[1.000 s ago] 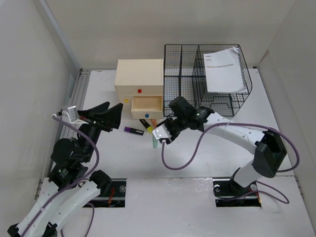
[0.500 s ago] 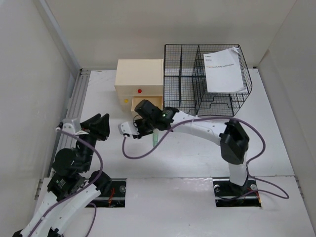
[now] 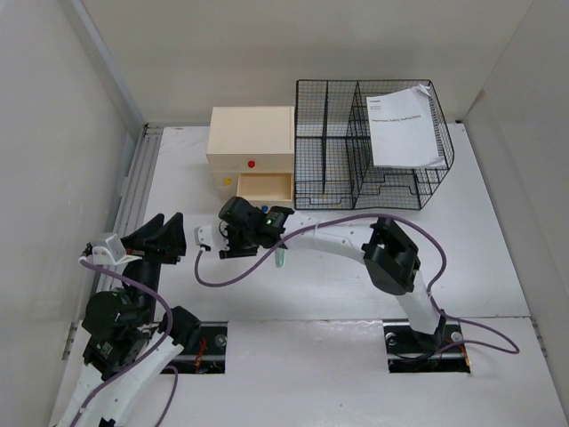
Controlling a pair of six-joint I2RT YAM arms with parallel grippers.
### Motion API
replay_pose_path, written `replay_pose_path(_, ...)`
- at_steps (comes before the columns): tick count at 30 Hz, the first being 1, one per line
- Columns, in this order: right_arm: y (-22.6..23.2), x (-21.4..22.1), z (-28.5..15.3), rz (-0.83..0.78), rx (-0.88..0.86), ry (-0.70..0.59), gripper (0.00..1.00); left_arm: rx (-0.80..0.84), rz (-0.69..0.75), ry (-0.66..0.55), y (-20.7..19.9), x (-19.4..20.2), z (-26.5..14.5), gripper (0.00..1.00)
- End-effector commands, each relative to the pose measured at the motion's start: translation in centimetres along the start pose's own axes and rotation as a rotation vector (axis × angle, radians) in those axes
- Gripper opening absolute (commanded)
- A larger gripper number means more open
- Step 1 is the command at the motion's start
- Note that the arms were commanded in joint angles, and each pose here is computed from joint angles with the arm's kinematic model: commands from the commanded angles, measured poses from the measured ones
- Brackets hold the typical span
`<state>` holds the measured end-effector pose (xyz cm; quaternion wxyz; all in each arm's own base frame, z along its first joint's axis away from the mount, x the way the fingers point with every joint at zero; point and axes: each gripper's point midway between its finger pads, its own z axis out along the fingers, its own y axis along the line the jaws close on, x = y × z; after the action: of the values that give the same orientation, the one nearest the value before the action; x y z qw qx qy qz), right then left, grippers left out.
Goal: Organize the desk
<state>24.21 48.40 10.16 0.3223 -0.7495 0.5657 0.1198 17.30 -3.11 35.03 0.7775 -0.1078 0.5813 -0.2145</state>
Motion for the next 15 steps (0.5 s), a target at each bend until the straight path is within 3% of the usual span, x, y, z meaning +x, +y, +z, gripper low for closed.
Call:
replay_pose_path(1,-1.0,-0.4,0.7,0.097,0.036,0.011,0.44,0.019,-0.011,-0.018,-0.5,-0.4,0.1,0.47)
replay_pose_path(15,-3.6,1.5,4.2,0.24,0.191,0.122,0.49,0.024,-0.029,-0.035,-0.5,-0.9,-0.2,0.5)
